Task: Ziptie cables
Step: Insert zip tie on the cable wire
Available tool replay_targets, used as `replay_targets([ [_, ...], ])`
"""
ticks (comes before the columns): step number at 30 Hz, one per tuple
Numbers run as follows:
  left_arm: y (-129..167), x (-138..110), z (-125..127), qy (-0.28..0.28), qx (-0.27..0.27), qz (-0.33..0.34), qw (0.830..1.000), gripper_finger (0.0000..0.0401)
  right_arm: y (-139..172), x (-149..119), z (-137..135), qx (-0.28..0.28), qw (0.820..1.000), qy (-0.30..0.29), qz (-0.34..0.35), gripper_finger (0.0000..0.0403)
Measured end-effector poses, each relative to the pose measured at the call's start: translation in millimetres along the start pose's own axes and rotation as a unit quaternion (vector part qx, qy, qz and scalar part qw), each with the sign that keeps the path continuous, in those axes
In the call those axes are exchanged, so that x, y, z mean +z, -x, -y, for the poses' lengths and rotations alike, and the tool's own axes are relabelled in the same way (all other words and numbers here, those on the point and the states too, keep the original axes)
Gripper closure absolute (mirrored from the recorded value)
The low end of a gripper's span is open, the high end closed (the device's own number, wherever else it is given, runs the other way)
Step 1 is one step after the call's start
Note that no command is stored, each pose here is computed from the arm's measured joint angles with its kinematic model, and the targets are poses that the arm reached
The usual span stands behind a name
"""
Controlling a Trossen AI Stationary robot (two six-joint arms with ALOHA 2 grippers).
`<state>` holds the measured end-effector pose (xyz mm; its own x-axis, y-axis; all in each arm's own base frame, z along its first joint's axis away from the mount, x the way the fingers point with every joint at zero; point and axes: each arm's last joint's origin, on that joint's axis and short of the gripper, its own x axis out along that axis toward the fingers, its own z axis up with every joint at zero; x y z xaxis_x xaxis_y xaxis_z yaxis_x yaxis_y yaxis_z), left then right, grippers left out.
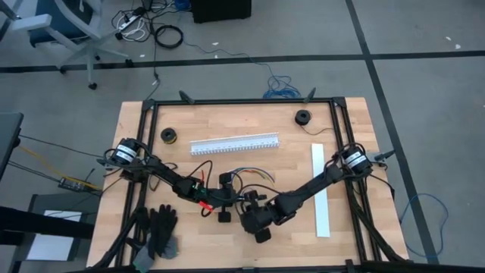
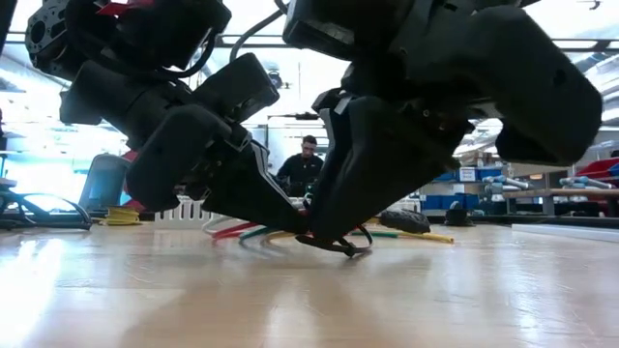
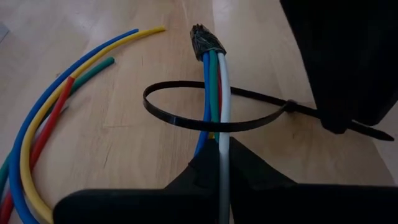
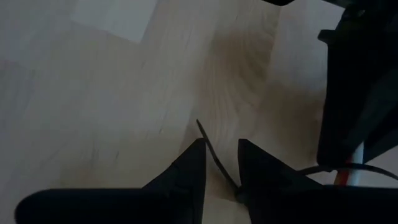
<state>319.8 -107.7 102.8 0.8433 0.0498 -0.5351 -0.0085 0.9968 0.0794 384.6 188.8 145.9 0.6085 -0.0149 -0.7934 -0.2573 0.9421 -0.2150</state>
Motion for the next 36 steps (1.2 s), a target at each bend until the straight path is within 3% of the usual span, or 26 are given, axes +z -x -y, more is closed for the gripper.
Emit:
replay_targets([
  [15, 0.0, 0.0, -0.1, 0.0, 0.0, 0.0, 1.0, 0.0401, -3.9, 1.2, 11.4, 0.035, 0.999, 0.028, 0.001, 0.0326],
  [22, 0.0, 1.8, 0.1, 0.003, -0.001, 0.009, 1.0, 0.0401, -32.6, -9.6, 7.7, 0.064, 0.998, 0.023, -0.011, 0.0329],
  [24, 0.0, 2.2, 0.1, 0.004, -0.001, 0.011, 1.0, 0.0401, -35.5, -10.4, 7.1, 0.05, 0.999, -0.002, -0.013, 0.0338],
  [28, 0.0, 2.1, 0.1, 0.003, -0.001, 0.01, 1.0, 0.0401, -35.9, -10.7, 9.0, 0.053, 0.998, -0.028, -0.015, 0.0392],
  [36, 0.0, 1.1, 0.0, 0.001, 0.0, 0.005, 1.0, 0.0401, -30.1, -7.6, 5.2, 0.027, 0.999, -0.047, -0.003, 0.0402],
])
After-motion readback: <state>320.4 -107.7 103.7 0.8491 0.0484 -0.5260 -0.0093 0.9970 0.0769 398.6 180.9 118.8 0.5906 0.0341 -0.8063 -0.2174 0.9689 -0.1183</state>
